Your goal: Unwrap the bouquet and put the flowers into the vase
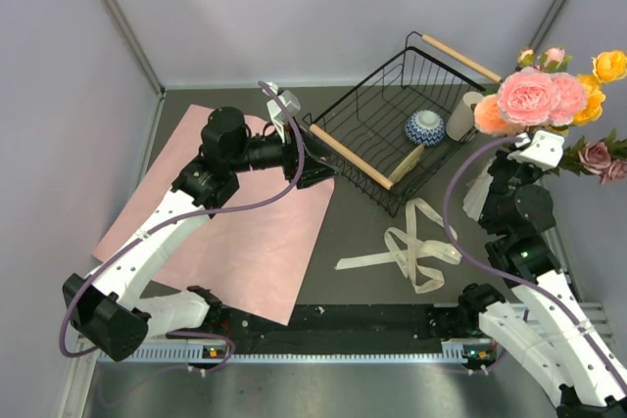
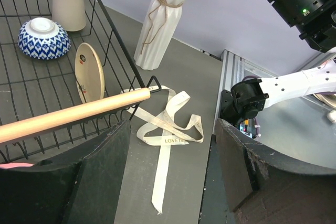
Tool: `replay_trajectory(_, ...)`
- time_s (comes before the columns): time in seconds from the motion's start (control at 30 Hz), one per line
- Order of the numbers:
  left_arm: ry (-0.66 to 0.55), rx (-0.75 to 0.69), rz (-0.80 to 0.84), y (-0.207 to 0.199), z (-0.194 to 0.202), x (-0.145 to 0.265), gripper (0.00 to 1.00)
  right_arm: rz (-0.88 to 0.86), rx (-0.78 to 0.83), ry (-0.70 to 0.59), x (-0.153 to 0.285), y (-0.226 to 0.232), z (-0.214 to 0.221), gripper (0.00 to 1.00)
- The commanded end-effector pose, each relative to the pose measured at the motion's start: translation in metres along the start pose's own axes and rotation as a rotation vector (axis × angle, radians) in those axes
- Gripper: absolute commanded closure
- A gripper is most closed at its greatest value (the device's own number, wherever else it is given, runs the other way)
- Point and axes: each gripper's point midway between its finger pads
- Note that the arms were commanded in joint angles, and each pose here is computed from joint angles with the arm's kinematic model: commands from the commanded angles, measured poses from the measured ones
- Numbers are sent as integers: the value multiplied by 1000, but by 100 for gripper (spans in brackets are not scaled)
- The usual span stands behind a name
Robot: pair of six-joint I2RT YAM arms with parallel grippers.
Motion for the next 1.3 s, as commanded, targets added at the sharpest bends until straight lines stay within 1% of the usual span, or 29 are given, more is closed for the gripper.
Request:
replay_trajectory(0.0, -36, -45, 37, -11, -11, 2, 29, -5, 120, 129, 1, 3, 37, 86)
replay_trajectory(0.03, -34, -43, 37, -10, -10, 2, 29, -6, 121, 129, 2, 2, 35, 81)
replay_trajectory(0.1, -33, -42, 36, -10, -10, 1, 29, -3, 113, 116, 3, -2, 27, 77)
replay_trajectory(0.13, -33, -42, 36, -10, -10, 1, 29, -6, 114, 116, 3, -2, 25, 72)
replay_trajectory(0.17, -30, -38, 37, -9, -9, 1, 29, -4, 98, 101, 3, -5, 17, 70)
replay_trajectory(0.5, -13, -11, 38, -5, -2, -3, 29, -33, 101, 105, 13, -13, 8, 59)
replay_trajectory(0.63, -15, -13, 35, -4, -3, -3, 29, -66, 103, 120, 18, -14, 1, 48)
replay_trajectory(0.7, -14, -14, 35, -4, -3, -3, 29, -83, 73, 113, 21, -17, -11, 45)
replay_trajectory(0.73, -14, -14, 35, -4, -3, -3, 29, -95, 79, 125, 25, -20, -11, 43)
replay_trajectory(0.8, -13, -13, 34, -4, -2, -3, 29, -123, 41, 114, 31, -22, -23, 39)
replay_trajectory(0.83, -13, -13, 34, -4, -2, -3, 29, -137, 51, 132, 35, -23, -20, 35)
replay_trajectory(0.87, -13, -14, 36, -4, -3, -3, 29, -143, 21, 119, 39, -28, -28, 32)
replay_trajectory(0.93, -13, -16, 33, -3, -2, -3, 29, -180, 25, 141, 47, -29, -27, 29)
replay_trajectory(0.97, -16, -19, 32, -4, -3, -3, 29, -186, 2, 130, 52, -34, -34, 27)
replay_trajectory(1.07, -19, -28, 25, -2, -4, -3, 28, -277, 6, 155, 66, -31, -36, 22)
replay_trajectory(1.1, -22, -32, 21, -2, -5, -2, 28, -365, 1, 152, 74, -20, -39, 20)
replay_trajectory(1.13, -22, -39, 16, 0, -5, -2, 28, -422, -9, 142, 80, -15, -47, 15)
replay_trajectory(1.17, -22, -41, 13, 0, -5, -2, 28, -490, -1, 173, 89, -8, -41, 12)
replay_trajectory(1.2, -25, -45, 4, 1, -6, -2, 28, -620, -12, 187, 101, 12, -41, 8)
replay_trajectory(1.27, -23, -54, -6, 2, -6, -1, 28, -773, -34, 219, 121, 32, -43, 7)
Point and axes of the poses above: each gripper's point midway between its finger pads, its own x axis back along the fingers, its own y axis along the line the jaws close on, z = x × y, and after that the axes turned 3 degrees about x, right-handed
